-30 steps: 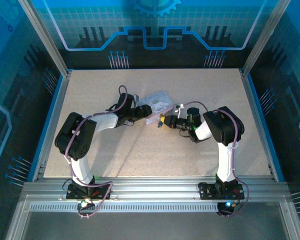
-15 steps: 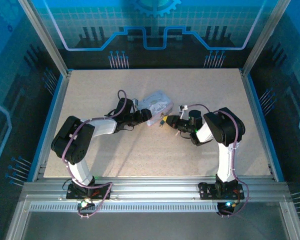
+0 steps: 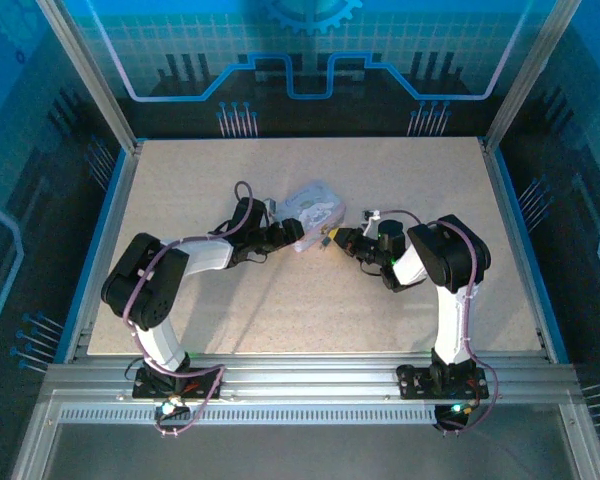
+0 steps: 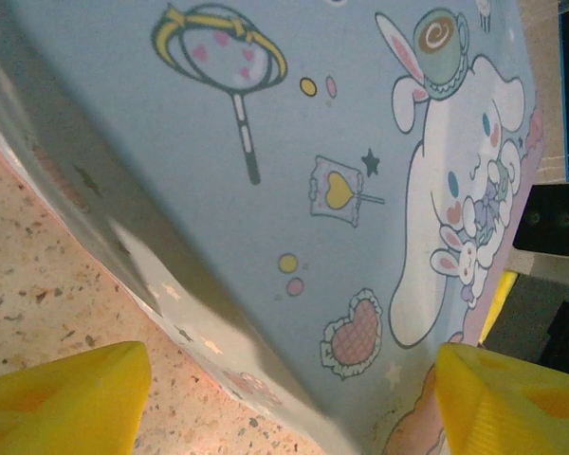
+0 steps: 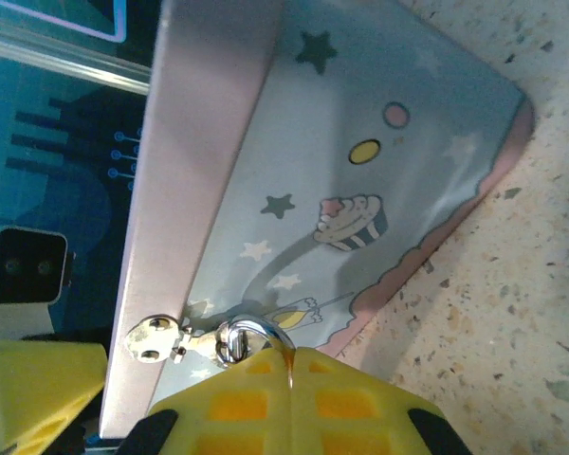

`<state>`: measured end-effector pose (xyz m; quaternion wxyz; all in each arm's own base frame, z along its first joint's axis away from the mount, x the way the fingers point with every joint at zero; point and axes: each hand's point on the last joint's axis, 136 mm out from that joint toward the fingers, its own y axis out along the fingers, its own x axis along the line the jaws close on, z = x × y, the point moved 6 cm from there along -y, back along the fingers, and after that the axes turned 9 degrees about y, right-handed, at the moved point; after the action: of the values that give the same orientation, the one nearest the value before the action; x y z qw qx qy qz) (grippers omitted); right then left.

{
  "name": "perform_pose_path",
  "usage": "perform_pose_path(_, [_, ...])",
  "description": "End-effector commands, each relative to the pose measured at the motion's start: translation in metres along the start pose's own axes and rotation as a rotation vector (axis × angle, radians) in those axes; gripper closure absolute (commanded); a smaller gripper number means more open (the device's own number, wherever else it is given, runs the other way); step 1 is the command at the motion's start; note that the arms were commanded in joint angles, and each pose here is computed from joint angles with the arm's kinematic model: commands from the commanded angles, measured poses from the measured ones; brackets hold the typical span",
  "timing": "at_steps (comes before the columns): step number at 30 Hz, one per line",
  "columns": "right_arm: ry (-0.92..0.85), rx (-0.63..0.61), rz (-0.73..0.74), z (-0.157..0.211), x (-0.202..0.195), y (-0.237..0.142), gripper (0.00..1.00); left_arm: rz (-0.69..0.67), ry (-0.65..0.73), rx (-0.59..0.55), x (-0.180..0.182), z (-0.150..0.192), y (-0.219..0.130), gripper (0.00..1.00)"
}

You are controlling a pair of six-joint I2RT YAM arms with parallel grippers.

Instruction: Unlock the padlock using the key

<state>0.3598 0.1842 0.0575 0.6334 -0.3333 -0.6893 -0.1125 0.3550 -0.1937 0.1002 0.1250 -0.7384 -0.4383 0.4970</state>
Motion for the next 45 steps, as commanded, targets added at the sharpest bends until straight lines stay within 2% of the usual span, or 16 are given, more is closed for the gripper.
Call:
perform_pose_path(1, [0.058,-0.076,0.007,-0.007,0.001,0.0,1.0,-0.043,-0.029,0.101,0.009,0.025,-0.005,0.2])
perform_pose_path(12, [0.0,-0.198,0.075,-0.014,0.002,-0.027,1.0,-0.043,0.038,-0.014,-0.01,0.006,-0.045,0.14])
perform_pose_path(19, [0.03,-0.166,0.071,-0.017,-0.002,-0.025,1.0,-0.052,0.062,-0.06,-0.015,0.001,-0.067,0.12])
perform_pose_path(26, [-0.082,-0.172,0.155,-0.014,0.007,-0.055,1.0,-0.084,0.1,-0.147,-0.016,-0.004,-0.091,0.08])
perform_pose_path(29, [-0.138,-0.124,0.192,-0.009,0.016,-0.067,1.0,-0.122,0.117,-0.202,-0.012,-0.006,-0.107,0.02])
perform_pose_path(34, [-0.197,-0.008,0.265,0.009,0.027,-0.089,1.0,-0.165,0.132,-0.279,-0.007,-0.007,-0.131,0.01])
perform_pose_path(38, [-0.242,0.076,0.384,0.027,0.03,-0.115,1.0,-0.203,0.144,-0.34,-0.003,-0.009,-0.147,0.01])
perform_pose_path(45, [-0.247,0.184,0.561,0.048,0.016,-0.145,1.0,-0.239,0.132,-0.368,0.005,-0.009,-0.155,0.01])
